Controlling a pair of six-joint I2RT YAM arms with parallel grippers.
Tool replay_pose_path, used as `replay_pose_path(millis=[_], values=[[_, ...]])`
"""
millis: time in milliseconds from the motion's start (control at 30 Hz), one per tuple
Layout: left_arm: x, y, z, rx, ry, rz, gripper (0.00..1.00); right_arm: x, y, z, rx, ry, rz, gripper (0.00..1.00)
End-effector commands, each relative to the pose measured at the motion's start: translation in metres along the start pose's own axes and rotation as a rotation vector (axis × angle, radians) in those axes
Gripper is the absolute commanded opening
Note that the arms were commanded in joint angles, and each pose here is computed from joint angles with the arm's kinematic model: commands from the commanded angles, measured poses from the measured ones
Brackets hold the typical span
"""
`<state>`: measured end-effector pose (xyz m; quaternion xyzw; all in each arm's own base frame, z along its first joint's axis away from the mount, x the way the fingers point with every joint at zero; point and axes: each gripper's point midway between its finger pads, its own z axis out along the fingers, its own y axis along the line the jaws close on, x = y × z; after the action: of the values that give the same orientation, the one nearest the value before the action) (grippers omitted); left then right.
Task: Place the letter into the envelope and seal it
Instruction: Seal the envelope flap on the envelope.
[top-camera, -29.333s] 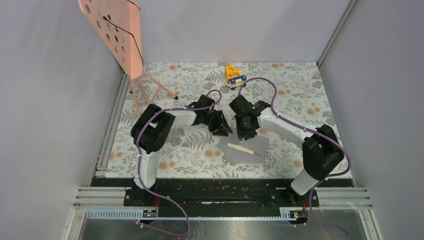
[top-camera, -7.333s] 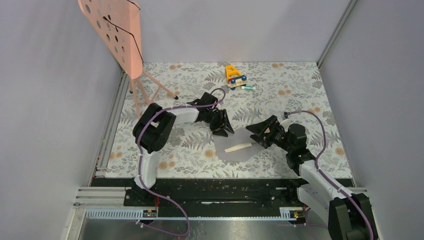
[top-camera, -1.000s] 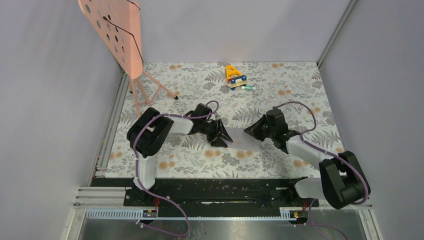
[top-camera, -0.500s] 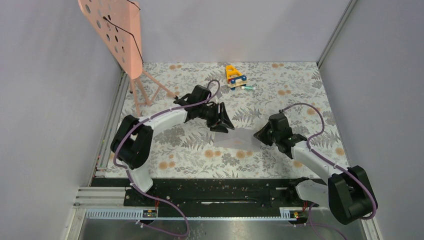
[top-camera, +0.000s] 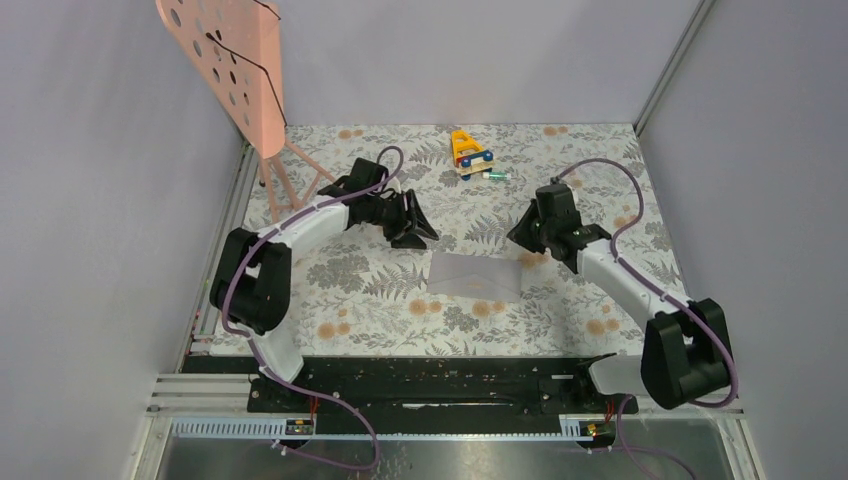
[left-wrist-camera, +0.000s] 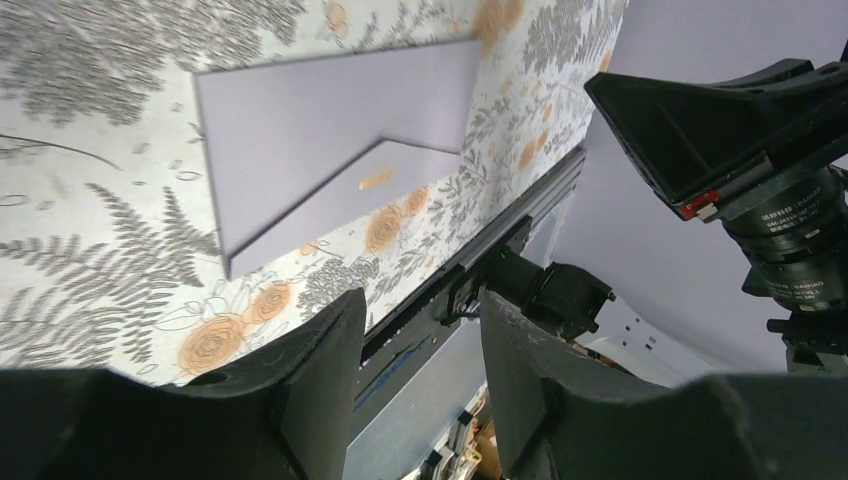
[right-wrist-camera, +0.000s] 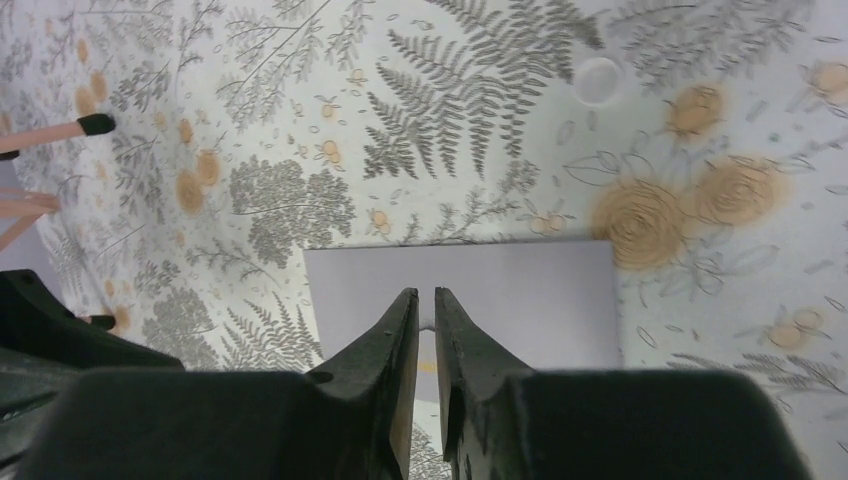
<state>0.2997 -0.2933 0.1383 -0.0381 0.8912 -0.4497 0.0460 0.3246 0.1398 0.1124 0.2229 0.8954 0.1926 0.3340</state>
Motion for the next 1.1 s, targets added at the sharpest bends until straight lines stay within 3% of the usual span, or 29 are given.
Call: replay_pose_path(millis=[0, 167, 333, 533, 867, 1067], values=[[-0.021, -0.002, -0.014, -0.002, -0.067, 0.015, 0.48, 0.014, 0.025, 0.009, -0.097, 0.144, -0.043, 0.18], [-0.018, -0.002, -0.006, 0.013, -0.030, 0.010, 0.48, 0.065, 0.030, 0.020, -0.148, 0.282, -0.061, 0.15], [0.017, -0.010, 0.033, 0.036, 0.124, 0.023, 0.48, 0.102, 0.035, 0.032, -0.181, 0.400, -0.039, 0.07], [0.024, 0.000, 0.070, 0.080, 0.154, -0.075, 0.48, 0.112, 0.034, 0.051, -0.164, 0.439, 0.006, 0.03], [0.035, 0.033, 0.088, 0.035, 0.197, -0.159, 0.48, 0.128, -0.002, 0.063, -0.020, 0.458, 0.011, 0.01], [0.033, 0.054, 0.099, -0.026, 0.173, -0.174, 0.47, 0.124, 0.001, 0.061, -0.033, 0.437, 0.013, 0.01]])
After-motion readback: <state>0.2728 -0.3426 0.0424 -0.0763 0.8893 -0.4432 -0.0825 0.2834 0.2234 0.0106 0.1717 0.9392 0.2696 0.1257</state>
